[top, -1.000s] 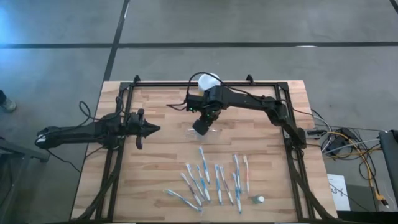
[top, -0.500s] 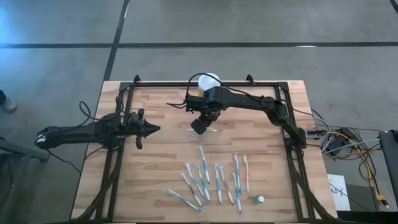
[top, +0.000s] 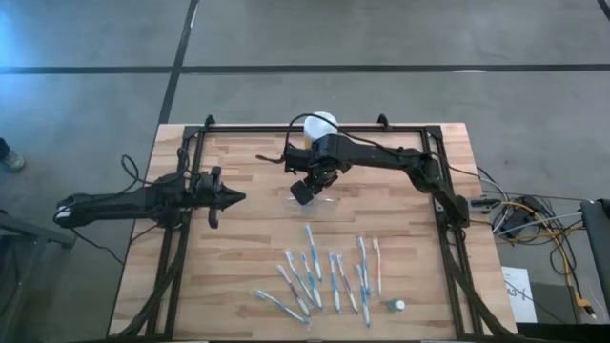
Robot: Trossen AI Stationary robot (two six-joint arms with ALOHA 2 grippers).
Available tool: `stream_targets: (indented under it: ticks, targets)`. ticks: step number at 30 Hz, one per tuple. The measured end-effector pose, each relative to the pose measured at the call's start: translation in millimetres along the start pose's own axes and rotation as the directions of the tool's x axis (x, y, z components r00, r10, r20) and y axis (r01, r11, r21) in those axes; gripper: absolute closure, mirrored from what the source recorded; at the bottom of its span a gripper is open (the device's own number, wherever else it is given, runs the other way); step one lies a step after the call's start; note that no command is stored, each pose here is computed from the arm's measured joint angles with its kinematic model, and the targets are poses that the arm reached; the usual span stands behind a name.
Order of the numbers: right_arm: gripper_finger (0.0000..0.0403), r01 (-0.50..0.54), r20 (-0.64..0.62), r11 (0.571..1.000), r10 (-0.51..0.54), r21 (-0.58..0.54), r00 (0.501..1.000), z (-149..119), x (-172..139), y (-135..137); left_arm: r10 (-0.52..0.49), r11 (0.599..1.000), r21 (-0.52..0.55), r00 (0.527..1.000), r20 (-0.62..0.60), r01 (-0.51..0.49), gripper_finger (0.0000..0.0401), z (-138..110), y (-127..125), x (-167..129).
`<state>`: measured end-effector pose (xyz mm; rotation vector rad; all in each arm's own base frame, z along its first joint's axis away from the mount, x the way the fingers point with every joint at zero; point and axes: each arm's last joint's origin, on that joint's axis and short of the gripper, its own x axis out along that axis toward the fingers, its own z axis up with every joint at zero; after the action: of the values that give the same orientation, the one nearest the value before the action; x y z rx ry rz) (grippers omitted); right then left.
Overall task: Pick & Place toothbrushing station
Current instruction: Put the blue mouthwash into the transparent organizer
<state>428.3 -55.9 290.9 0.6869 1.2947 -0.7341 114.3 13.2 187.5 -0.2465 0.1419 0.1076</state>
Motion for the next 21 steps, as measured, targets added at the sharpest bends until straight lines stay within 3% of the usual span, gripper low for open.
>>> stream_targets:
  ticks: [21]
  targets:
    - [0.0310,-0.023,-0.019,1.000,0.023,0.008,1.000,3,15,1,0.001,1.000,0.000,1.000,0.000,-0.001,0.0387,0,0,0]
